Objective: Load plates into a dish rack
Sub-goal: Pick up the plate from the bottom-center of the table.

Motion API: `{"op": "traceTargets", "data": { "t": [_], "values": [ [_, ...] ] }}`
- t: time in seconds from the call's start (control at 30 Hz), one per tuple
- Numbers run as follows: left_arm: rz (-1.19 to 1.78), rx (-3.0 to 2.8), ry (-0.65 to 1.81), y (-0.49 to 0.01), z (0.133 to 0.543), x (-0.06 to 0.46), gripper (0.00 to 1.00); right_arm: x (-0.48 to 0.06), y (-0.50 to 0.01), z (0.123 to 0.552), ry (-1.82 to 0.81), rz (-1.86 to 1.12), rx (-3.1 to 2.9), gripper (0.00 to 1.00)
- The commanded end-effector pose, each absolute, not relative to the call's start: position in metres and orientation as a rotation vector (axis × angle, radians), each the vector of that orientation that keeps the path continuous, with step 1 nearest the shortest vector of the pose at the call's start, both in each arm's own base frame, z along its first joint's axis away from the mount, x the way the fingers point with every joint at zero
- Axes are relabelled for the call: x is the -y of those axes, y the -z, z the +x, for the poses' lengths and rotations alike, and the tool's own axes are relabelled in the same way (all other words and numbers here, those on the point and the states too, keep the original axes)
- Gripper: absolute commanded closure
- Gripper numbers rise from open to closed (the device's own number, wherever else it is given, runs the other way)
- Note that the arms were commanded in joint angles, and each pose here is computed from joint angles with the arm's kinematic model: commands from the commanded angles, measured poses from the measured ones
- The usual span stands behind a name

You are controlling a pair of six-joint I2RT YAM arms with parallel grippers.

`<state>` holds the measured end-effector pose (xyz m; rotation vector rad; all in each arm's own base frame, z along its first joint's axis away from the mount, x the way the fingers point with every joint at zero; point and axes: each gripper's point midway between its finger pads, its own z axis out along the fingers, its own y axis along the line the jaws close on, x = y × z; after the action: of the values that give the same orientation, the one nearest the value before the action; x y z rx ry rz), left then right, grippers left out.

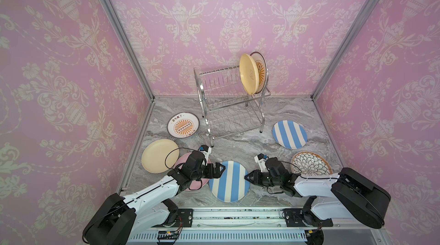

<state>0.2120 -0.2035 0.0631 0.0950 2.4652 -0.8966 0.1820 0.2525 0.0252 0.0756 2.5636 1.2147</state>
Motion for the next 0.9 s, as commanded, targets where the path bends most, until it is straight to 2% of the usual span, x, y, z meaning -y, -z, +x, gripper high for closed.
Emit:
{"op": "traceTargets", "data": {
  "t": [0.0, 0.43, 0.87],
  "values": [
    [0.084, -2.477, 0.918, -0.059, 0.206, 0.204, 0.01, -0.252, -0.016, 0.175, -1.231, 0.092, -2.588, 0.77],
    [0.095, -2.455, 0.900, -0.066, 0.208, 0.203, 0.01, -0.250, -0.027, 0.178, -1.193, 0.077, -2.584, 1.00],
    [0.102, -2.391, 0.784, -0.091, 0.225, 0.194, 0.01, -0.180, -0.085, 0.173, -0.748, 0.006, -2.597, 1.00]
  ]
}}
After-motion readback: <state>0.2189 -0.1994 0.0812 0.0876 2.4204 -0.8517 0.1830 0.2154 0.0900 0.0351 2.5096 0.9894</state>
